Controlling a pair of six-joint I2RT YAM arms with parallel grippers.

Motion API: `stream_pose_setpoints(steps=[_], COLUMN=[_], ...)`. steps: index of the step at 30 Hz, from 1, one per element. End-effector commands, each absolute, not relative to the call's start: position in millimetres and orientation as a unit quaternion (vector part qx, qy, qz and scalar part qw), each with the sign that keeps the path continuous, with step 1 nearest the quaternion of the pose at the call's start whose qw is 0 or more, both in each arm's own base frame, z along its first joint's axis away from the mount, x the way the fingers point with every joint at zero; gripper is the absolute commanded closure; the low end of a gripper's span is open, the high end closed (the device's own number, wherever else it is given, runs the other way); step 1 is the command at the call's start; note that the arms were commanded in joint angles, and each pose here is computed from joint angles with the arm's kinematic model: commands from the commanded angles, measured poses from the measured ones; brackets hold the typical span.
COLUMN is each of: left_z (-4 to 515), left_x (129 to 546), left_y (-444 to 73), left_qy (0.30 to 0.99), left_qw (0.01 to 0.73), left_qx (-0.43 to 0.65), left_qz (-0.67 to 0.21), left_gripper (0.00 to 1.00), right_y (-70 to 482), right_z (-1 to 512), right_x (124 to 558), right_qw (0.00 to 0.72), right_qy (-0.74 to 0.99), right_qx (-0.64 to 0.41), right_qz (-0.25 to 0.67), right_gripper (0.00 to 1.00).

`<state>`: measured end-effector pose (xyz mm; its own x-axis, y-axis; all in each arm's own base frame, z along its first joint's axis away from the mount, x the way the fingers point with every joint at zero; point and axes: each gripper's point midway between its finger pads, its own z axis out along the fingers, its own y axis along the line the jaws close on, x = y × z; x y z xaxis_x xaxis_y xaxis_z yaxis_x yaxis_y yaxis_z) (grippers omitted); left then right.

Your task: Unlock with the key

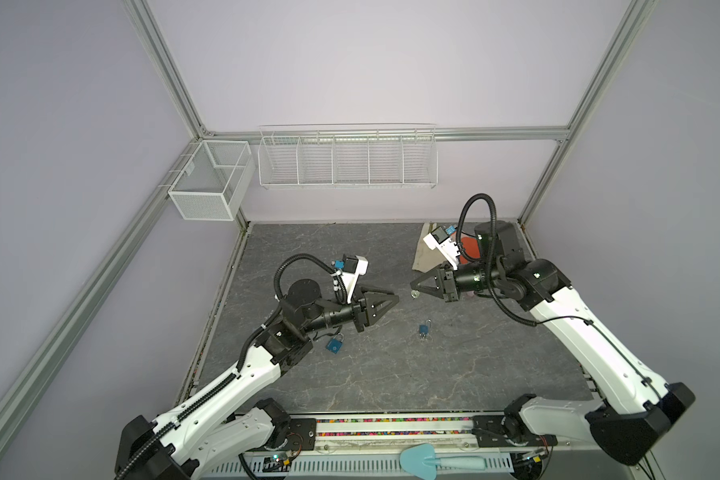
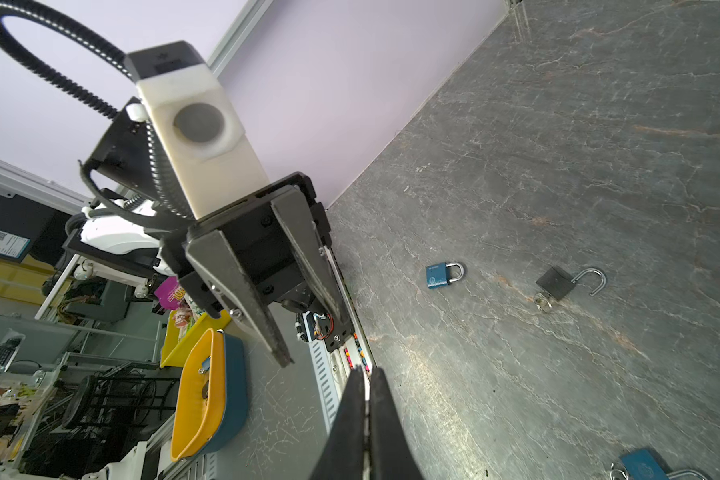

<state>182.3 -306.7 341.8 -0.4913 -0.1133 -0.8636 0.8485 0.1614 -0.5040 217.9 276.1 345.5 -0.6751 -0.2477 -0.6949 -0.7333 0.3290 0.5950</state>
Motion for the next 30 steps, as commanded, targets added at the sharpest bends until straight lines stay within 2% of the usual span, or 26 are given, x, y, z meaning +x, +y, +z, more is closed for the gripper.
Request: stream_pose_setpoints(steps=[1, 9, 23, 30], left_z=[372.3, 376.6, 361.1, 368.9], left_x=[169.9, 160.2, 177.8, 180.2], left_y=[-320.3, -343.5, -336.8, -342.3], left_qy=[0.594, 0.579, 0.639, 0.63], left_qw=[0.414, 0.391, 0.407, 0.411], left_qx=[0.318, 0.351, 0.336, 0.342], left_qz=[-0.611, -0.624, -0.559, -0.564], left_gripper=[0.75, 0.76, 0.76, 0.75], right_y=[277.0, 276.3, 269.6, 272.6], right_z=[361.3, 375.2, 384.0, 393.5], right_x=[204.9, 196.7, 184.8, 179.0], right_qw=[0.266, 0.298, 0.317, 0.313], right_qy=[0.745, 0.715, 0.699, 0.681], right_qx=[-0.353, -0.384, -0.405, -0.412], right_qz=[0.5, 0.502, 0.497, 0.519], right_gripper=[0.93, 0.93, 0.93, 0.93])
